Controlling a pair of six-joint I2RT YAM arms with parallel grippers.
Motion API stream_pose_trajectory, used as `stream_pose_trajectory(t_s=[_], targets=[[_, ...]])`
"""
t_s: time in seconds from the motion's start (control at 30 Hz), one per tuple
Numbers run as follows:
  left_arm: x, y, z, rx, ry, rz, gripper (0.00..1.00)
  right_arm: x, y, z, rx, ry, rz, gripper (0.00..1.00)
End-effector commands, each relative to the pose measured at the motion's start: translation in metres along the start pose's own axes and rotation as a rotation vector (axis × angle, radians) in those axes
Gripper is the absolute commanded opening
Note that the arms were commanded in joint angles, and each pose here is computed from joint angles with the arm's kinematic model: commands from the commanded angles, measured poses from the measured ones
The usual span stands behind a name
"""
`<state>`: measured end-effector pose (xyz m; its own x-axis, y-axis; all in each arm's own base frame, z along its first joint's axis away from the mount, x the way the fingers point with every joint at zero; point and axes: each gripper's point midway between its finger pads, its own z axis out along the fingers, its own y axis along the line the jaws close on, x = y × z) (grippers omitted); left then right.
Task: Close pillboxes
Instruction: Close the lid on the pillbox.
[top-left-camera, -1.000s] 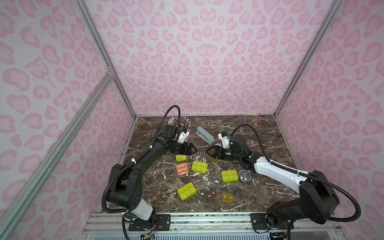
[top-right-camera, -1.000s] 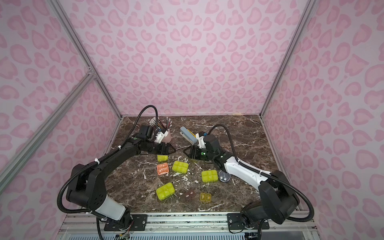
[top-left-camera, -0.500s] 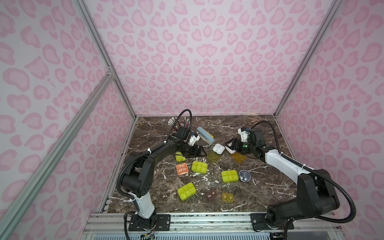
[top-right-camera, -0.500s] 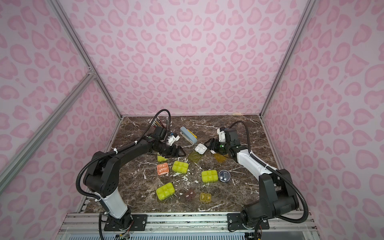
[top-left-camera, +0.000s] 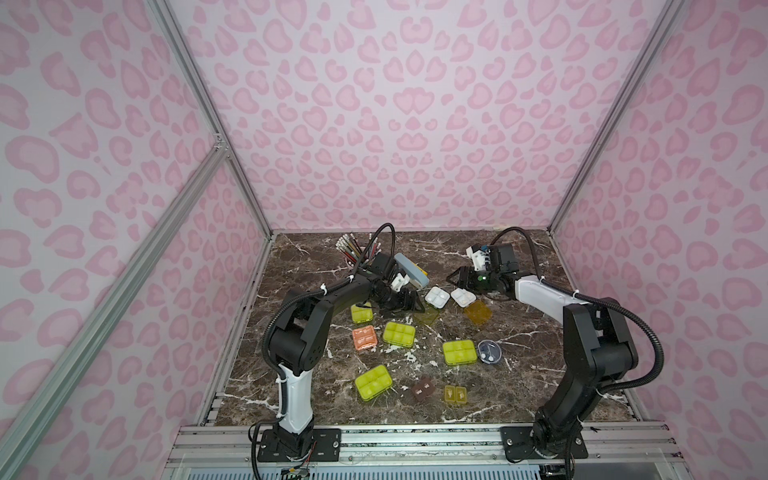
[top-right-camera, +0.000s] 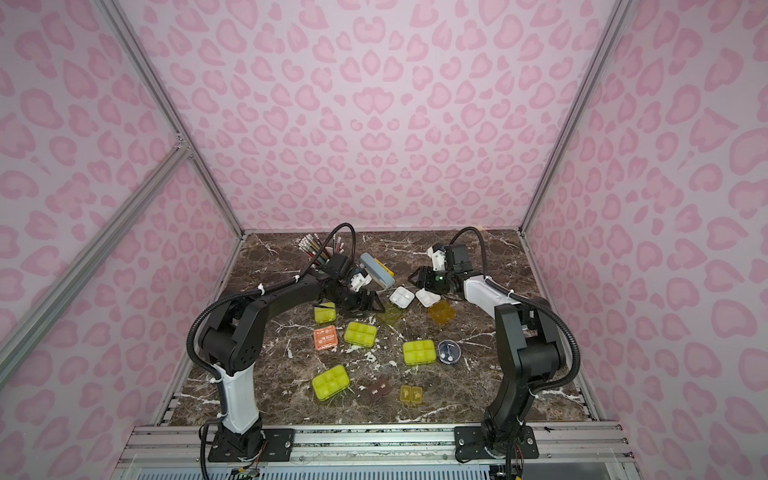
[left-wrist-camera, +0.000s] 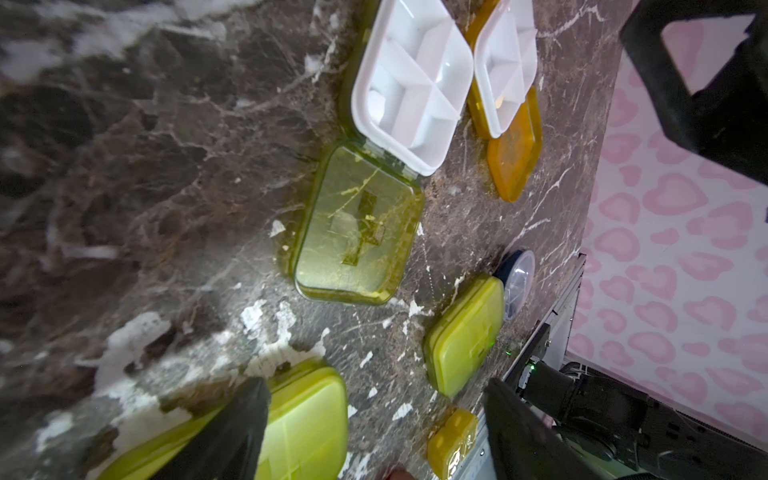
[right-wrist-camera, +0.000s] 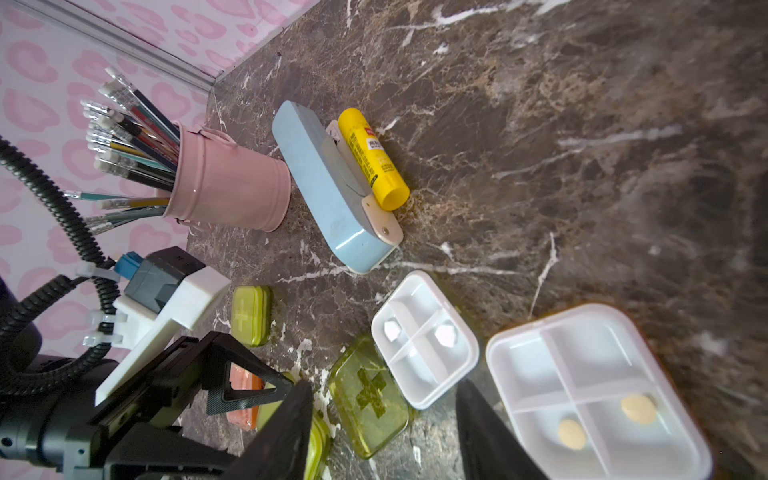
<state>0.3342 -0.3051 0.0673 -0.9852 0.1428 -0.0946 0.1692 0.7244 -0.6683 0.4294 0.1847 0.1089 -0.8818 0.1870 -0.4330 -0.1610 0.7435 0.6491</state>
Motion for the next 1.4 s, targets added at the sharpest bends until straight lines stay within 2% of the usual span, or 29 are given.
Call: stream_pose_trajectory(t_s=[0.0,0.4,0.57,0.9,1.37], targets=[[-0.005,0.0,0.003,0.001,-0.003,-0.01,0.82,0.008,-0.005,0.009,-0.006,0.052,-0.024,0.55],[-0.007,0.009,0.017,0.004,0.025,-0.028,0.82,0.019,-0.016,0.028,0.006,0.1,-0.035,0.5],[-0.005,0.012,0.019,0.002,0.034,-0.031,0.81,0.023,-0.015,0.04,0.01,0.127,-0.047,0.45],[-0.003,0.018,0.016,0.005,0.038,-0.041,0.81,0.036,-0.021,0.058,0.063,0.179,-0.084,0.44],[-0.002,0.019,0.018,0.026,0.039,-0.06,0.81,0.051,-0.015,0.065,0.041,0.211,-0.079,0.44]])
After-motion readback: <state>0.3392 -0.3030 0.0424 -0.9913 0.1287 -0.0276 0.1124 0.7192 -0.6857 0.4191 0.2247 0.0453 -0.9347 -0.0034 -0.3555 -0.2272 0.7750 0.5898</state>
